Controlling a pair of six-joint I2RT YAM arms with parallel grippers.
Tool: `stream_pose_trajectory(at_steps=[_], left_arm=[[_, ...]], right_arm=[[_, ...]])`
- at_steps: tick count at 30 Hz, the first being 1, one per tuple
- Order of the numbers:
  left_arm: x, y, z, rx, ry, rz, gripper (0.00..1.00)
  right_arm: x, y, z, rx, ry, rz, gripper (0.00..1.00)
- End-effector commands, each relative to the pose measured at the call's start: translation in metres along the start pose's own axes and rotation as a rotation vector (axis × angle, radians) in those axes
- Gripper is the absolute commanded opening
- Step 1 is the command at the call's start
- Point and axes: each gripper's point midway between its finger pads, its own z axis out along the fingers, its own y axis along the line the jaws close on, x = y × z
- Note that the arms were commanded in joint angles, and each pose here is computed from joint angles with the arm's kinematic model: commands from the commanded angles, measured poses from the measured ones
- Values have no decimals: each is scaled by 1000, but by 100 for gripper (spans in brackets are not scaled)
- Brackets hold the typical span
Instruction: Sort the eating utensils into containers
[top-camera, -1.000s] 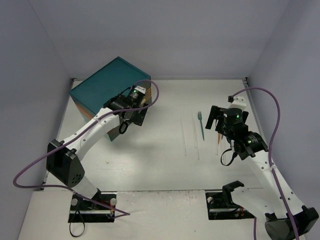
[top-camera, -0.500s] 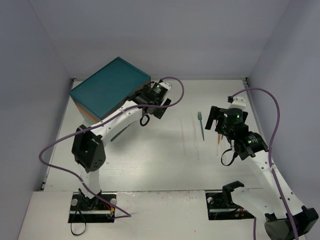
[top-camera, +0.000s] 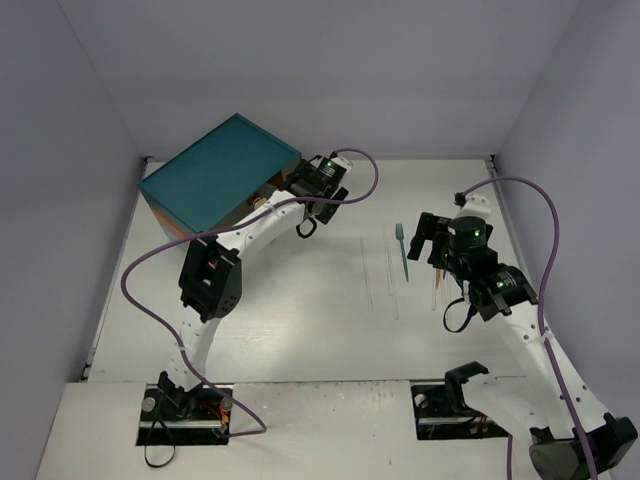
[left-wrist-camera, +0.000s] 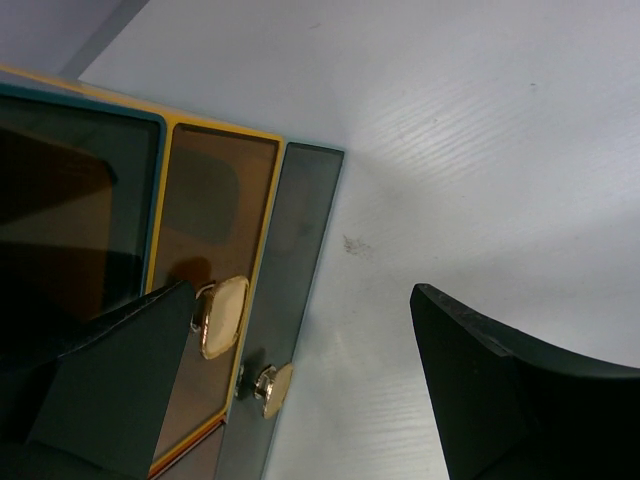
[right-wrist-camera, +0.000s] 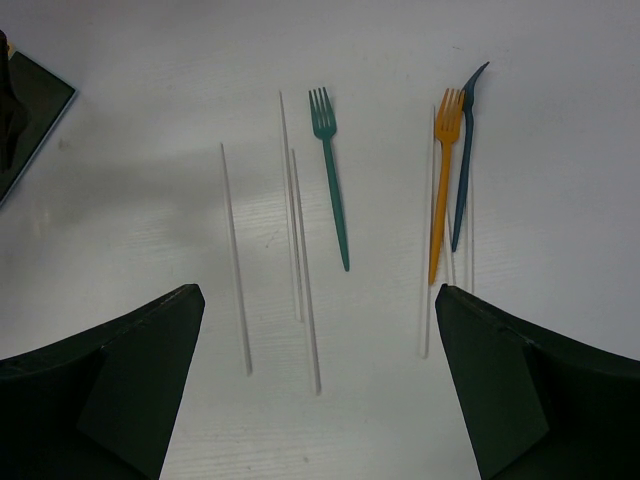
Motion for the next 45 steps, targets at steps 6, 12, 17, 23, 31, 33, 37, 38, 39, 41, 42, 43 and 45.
stream_pose_trajectory(at_steps=[6,12,17,23,31,33,37,38,39,41,42,43,45], left_arm=[[-18,28,3,-65,-35,-21,88],[-10,18,1,-15,-10,-37,88],[-8,-3,-7,90,0,-110,88],[-10,-29,-21,186,1,-165,88],[-26,-56,-55,245,-43,-155,88],[-31,-59,-66,247,-59,-158,88],[-38,-49,-79,178,-93,-131,88],[-40,-44,-80,159,-101,-127,88],[-42,-40,-81,140,-108,-120,88],[-47,-31,-84,104,-125,-98,88],[-50,-27,-86,92,-134,-93,88],[-53,-25,-89,94,-143,-92,88],[-61,-25,-95,113,-168,-96,87]], right_arm=[[-8,0,0,-2,-28,10,100],[-6,-1,3,9,-18,0,100],[-6,-3,5,25,-14,-12,100],[-10,-7,5,43,-27,-23,100],[-10,-11,5,61,-33,-31,100],[-9,-11,5,61,-33,-30,100],[-6,-12,4,58,-29,-29,100],[-5,-11,4,55,-26,-29,100],[-4,-11,4,53,-24,-28,100],[-3,-11,4,49,-22,-24,100],[-3,-10,4,48,-21,-23,100],[-2,-11,5,49,-18,-24,100],[0,-11,5,49,-14,-25,100]])
